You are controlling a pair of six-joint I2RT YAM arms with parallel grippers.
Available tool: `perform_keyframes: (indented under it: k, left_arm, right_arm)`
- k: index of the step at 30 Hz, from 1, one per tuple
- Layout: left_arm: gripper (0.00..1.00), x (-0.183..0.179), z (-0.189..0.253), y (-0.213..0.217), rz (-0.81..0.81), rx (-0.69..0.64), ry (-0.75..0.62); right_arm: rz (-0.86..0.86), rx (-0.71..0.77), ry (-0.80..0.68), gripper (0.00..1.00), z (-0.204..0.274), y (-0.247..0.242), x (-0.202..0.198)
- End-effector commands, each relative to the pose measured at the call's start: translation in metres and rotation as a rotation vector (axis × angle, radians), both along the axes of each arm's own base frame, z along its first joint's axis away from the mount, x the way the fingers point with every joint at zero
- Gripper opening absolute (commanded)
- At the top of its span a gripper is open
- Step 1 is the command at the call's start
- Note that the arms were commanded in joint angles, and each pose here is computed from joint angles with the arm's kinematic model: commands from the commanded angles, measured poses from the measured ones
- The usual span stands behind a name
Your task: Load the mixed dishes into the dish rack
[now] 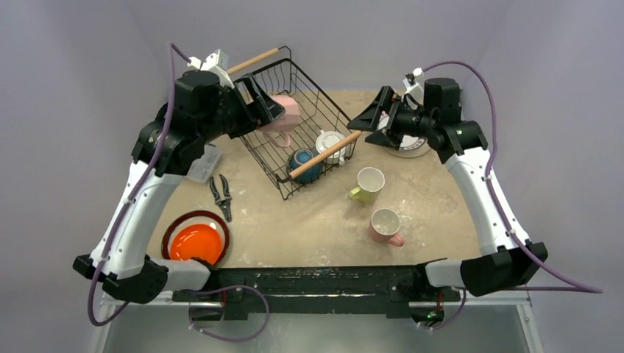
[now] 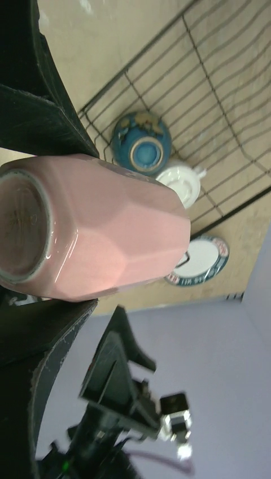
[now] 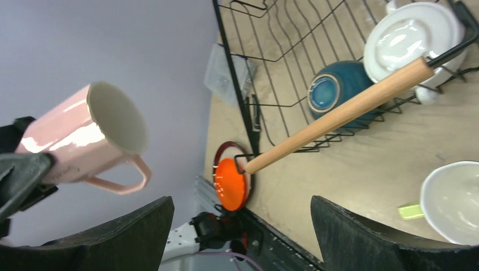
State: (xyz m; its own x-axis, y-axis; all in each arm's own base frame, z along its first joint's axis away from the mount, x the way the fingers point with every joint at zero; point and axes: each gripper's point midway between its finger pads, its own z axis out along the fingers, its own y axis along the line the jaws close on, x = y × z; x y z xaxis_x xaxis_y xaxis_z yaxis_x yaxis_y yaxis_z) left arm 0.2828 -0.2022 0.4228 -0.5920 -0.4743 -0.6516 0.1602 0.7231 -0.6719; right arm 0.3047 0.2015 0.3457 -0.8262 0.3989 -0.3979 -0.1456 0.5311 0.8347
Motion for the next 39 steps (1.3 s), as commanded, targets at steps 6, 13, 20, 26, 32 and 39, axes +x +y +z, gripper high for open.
perform_keyframes:
  k: [6, 13, 20, 26, 32, 39]
  left_arm:
    - [0.0, 0.089, -0.041, 0.057, 0.319, 0.339, 0.055]
    - [0.0, 0.143, -0.1, 0.05, 0.334, 0.443, 0.197]
    - [0.0, 0.161, -0.165, 0.035, 0.351, 0.509, 0.377]
    - [0.0, 0.155, -0.204, 0.034, 0.366, 0.578, 0.438]
    - [0.0, 0.152, -0.241, 0.027, 0.347, 0.596, 0.504]
    - [0.0, 0.142, -0.266, 0.027, 0.383, 0.641, 0.544]
  right_arm:
    - [-0.028, -0.279, -0.008, 0.92, -0.021, -0.033, 0.007]
    - [-0.057, -0.366, 0.042, 0.92, -0.034, -0.052, 0.008]
    - [-0.072, -0.405, 0.057, 0.92, -0.039, -0.063, 0.017]
    - [-0.059, -0.399, 0.075, 0.91, -0.049, -0.063, 0.019]
    - [-0.052, -0.403, 0.082, 0.91, -0.054, -0.064, 0.018]
    - [-0.028, -0.393, 0.097, 0.91, -0.06, -0.061, 0.014]
